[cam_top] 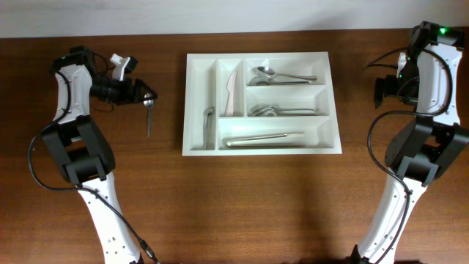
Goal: Pack container
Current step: 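Close the left gripper around the spoon's neck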
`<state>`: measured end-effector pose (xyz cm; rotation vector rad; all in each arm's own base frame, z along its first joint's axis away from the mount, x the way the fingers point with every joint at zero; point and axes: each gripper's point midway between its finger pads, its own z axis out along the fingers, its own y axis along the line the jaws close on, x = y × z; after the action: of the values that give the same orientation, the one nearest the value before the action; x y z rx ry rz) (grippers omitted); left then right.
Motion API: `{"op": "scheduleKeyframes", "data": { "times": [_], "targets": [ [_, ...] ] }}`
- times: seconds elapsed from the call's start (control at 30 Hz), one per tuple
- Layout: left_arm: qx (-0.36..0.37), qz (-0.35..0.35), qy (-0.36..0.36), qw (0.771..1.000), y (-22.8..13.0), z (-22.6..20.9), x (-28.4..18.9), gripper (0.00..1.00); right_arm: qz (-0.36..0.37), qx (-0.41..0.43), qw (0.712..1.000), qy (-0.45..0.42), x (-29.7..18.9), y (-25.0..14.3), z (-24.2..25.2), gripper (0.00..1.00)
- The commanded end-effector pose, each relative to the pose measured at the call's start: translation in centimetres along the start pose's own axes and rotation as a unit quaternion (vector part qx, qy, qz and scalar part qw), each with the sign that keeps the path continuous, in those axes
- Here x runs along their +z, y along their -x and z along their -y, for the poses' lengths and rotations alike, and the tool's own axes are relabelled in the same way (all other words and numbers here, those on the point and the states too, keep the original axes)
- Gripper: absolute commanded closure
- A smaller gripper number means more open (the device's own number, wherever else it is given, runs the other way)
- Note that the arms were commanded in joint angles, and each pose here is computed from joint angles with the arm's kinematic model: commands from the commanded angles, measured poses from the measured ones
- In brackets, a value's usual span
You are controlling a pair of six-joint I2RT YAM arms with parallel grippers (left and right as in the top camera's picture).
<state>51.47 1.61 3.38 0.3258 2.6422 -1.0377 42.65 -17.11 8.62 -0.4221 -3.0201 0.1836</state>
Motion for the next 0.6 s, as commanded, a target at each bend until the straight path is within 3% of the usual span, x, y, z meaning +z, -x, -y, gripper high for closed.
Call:
{"op": "scheduleKeyframes", "data": {
  "times": [0.0, 0.37, 0.57],
  "targets": [
    [0.006, -0.009, -0.003, 1.000, -0.67, -0.74, 0.90, 0.24, 0.021, 0.005, 1.000, -0.005, -1.85, -0.04, 0.54, 0.01],
    [0.007, -0.016, 0.010, 1.000, -0.89, -1.17, 0.88, 0.33, 0.021, 0.005, 1.000, -0.005, -1.85, -0.04, 0.54, 0.01],
    [0.005, -0.019, 0.013, 1.000, -1.07, -1.32, 0.83, 0.47, 0.021, 0.005, 1.000, -0.005, -1.85, -0.04, 0.54, 0.02]
  ]
}}
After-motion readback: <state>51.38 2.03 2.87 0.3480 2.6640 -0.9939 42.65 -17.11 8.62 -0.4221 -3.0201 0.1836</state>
